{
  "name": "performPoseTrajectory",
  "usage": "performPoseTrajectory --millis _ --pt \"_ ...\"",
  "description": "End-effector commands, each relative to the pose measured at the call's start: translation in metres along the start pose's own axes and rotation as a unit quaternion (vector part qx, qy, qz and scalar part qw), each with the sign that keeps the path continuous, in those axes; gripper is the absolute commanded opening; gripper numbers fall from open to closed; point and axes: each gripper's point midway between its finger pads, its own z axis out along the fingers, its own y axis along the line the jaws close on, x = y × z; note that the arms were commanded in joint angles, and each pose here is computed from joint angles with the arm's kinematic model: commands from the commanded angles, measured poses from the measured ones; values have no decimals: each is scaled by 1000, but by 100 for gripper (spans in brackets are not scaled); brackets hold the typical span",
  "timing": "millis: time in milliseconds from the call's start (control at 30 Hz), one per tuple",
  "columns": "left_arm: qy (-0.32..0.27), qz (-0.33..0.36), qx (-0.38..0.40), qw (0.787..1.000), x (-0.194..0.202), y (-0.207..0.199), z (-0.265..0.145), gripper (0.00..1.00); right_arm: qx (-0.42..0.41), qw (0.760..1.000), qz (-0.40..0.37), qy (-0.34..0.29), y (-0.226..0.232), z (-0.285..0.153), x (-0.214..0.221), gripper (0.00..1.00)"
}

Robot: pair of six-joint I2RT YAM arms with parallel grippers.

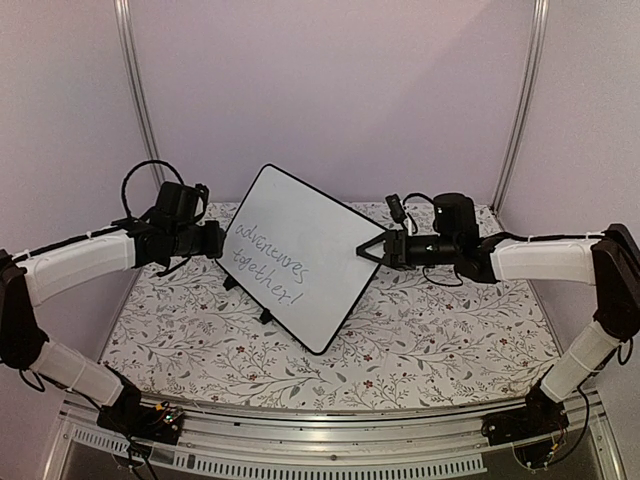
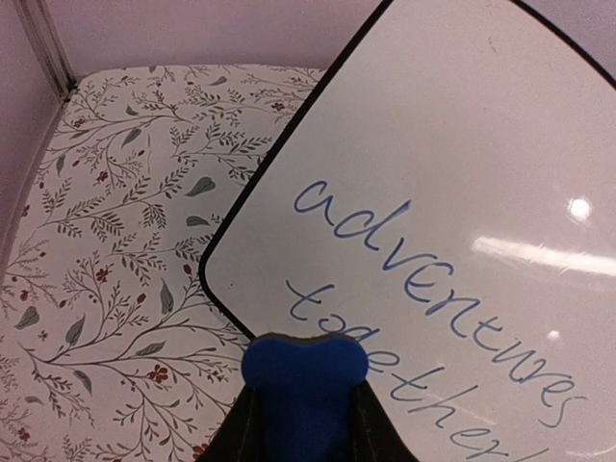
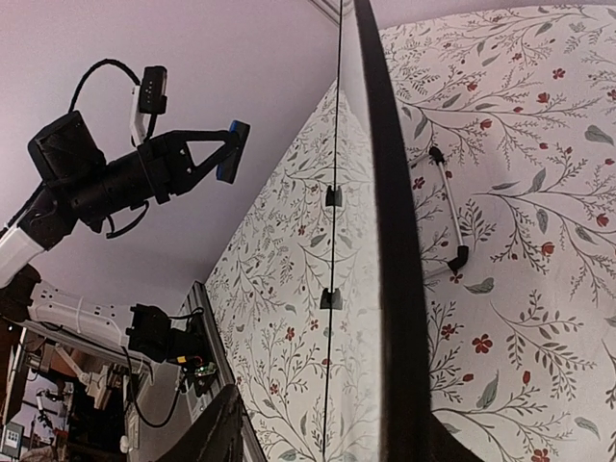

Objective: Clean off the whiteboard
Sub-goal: Erase the center of the whiteboard.

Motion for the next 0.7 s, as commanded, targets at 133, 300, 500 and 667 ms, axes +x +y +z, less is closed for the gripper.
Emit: performPoseTrajectory --millis 133,300,500,667 --pt "-13 -9 -2 1000 -6 7 -9 0 -51 998 10 25 11 20 -3 34" --pt "-14 -10 -2 1000 -7 7 -11 0 -67 997 16 42 13 27 -5 19" --pt "-15 -8 -3 1000 -6 9 -14 0 -93 993 25 69 4 13 -11 0" --pt "-15 -7 -3 1000 -6 9 -14 0 -122 988 23 91 -6 -10 -20 0"
